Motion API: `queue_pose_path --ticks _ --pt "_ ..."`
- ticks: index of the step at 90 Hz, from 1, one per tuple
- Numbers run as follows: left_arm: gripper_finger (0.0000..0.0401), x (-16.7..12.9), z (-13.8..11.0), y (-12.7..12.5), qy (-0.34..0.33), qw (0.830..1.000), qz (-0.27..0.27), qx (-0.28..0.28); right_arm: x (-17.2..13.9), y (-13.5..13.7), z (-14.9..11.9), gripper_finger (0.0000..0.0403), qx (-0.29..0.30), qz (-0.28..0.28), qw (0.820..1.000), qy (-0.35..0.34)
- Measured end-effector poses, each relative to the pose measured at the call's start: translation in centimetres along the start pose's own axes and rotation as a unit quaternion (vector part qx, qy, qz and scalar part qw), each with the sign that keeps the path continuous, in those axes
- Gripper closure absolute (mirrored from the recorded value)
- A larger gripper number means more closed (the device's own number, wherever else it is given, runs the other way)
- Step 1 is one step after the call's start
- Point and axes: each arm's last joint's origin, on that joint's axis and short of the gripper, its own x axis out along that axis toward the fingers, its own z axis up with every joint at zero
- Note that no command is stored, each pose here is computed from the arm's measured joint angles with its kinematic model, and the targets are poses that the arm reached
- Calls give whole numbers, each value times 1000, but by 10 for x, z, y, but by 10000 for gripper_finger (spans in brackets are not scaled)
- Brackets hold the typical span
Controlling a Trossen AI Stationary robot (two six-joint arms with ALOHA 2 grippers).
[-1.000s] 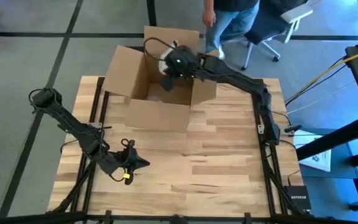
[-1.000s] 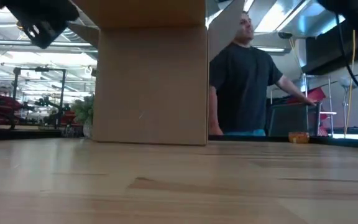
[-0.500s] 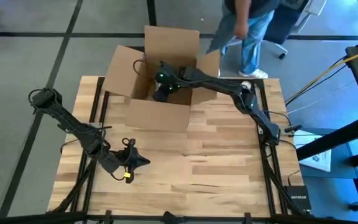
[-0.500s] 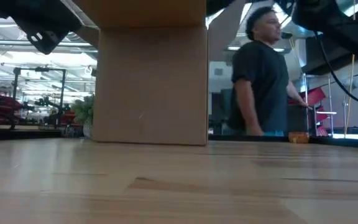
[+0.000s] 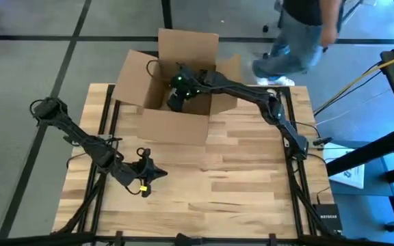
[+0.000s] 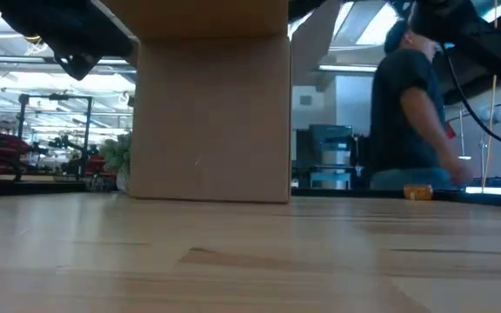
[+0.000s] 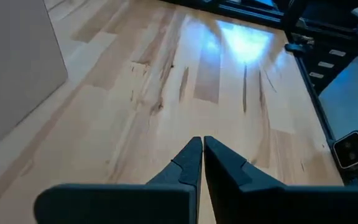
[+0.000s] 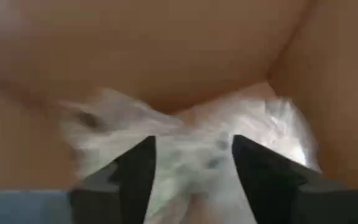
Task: Wrap mug
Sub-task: Put the wrapped white mug into the box, then return to Home Position
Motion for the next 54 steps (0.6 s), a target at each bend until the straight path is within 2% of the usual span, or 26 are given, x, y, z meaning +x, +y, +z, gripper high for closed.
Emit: queue_pose_path --ticks 16,27,43,54 --pt "401 0 0 0 -1 1000 0 12 -46 13 10 168 -24 9 999 -33" --pt "401 0 0 0 1 1000 -4 13 -94 34 15 172 -57 30 995 -70" --pt "401 -9 7 3 0 1000 -22 10 -153 71 6 195 -114 69 987 -91" --pt "401 -23 12 10 2 1000 -21 8 -187 87 -6 230 -130 89 984 -81"
